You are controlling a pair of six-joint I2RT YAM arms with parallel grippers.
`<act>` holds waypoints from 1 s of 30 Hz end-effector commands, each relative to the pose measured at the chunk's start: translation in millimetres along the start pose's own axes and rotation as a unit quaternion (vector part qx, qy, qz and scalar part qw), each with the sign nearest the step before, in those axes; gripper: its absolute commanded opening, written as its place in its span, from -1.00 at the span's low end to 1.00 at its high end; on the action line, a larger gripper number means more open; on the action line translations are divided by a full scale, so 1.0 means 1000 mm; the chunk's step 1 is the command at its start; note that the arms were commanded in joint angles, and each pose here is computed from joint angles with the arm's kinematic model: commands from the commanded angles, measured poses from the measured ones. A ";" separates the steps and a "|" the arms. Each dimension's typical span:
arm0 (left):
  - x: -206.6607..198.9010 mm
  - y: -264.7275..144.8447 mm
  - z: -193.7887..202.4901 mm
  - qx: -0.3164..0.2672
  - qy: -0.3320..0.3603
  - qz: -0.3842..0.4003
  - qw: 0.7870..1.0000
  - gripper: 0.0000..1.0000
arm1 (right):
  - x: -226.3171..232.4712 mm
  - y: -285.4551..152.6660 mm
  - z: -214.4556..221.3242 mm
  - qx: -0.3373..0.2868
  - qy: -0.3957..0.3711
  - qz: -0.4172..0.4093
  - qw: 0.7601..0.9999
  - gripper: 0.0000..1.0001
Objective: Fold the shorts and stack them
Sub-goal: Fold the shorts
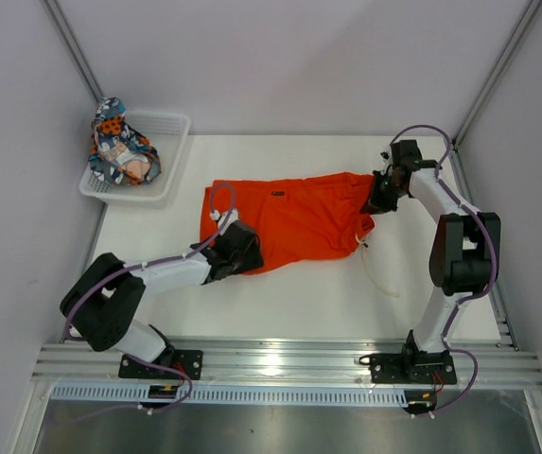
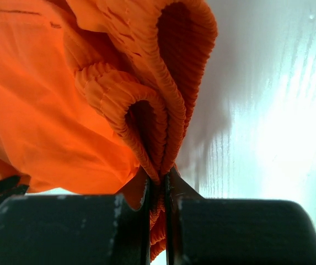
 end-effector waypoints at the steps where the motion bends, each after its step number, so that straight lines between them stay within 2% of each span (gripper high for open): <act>1: -0.004 -0.005 -0.029 -0.032 -0.002 -0.031 0.999 0.27 | 0.020 -0.016 -0.011 -0.019 -0.034 -0.022 0.999 -1.00; 5: -0.037 -0.021 -0.082 -0.081 0.008 0.011 0.997 0.29 | 0.028 -0.018 -0.010 -0.012 -0.045 -0.020 0.999 -1.00; 9: -0.087 -0.041 -0.129 -0.132 0.018 0.126 0.983 0.29 | 0.033 -0.021 -0.010 -0.008 -0.048 -0.023 0.999 -1.00; 11: -0.096 -0.025 -0.130 -0.111 0.030 0.130 0.985 0.28 | 0.035 -0.021 -0.011 -0.006 -0.051 -0.019 0.999 -1.00; 12: -0.113 -0.032 -0.149 -0.128 0.042 0.154 0.979 0.27 | 0.037 -0.023 -0.013 -0.004 -0.053 -0.017 0.998 -1.00; 14: -0.119 -0.009 -0.144 -0.096 0.053 0.154 0.982 0.25 | 0.043 -0.026 -0.014 -0.005 -0.061 -0.018 0.998 -1.00; 16: -0.133 -0.003 -0.156 -0.104 0.061 0.179 0.976 0.20 | 0.048 -0.032 -0.018 -0.008 -0.065 -0.021 0.998 -1.00; 20: -0.138 0.032 -0.159 -0.085 0.063 0.177 0.979 0.18 | 0.061 -0.043 -0.022 -0.013 -0.067 -0.040 0.997 -1.00; 25: -0.129 0.070 -0.149 -0.058 0.041 0.170 0.983 0.12 | 0.072 -0.055 -0.029 -0.022 -0.072 -0.046 0.996 -1.00; 28: -0.123 0.087 -0.151 -0.054 0.015 0.178 0.982 -0.15 | 0.076 -0.057 -0.029 -0.023 -0.074 -0.049 0.996 -1.00; 30: -0.120 0.093 -0.159 -0.061 -0.003 0.184 0.981 -0.21 | 0.077 -0.057 -0.029 -0.023 -0.074 -0.049 0.996 -1.00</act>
Point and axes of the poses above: each gripper's point midway between its finger pads, its own y axis out along the fingers, its own x axis along the line the jaws close on, z = x × y, the point moved 8 cm from there along -y, back along the fingers, and after that the axes turned 7 degrees about y, right-handed, at the moved point
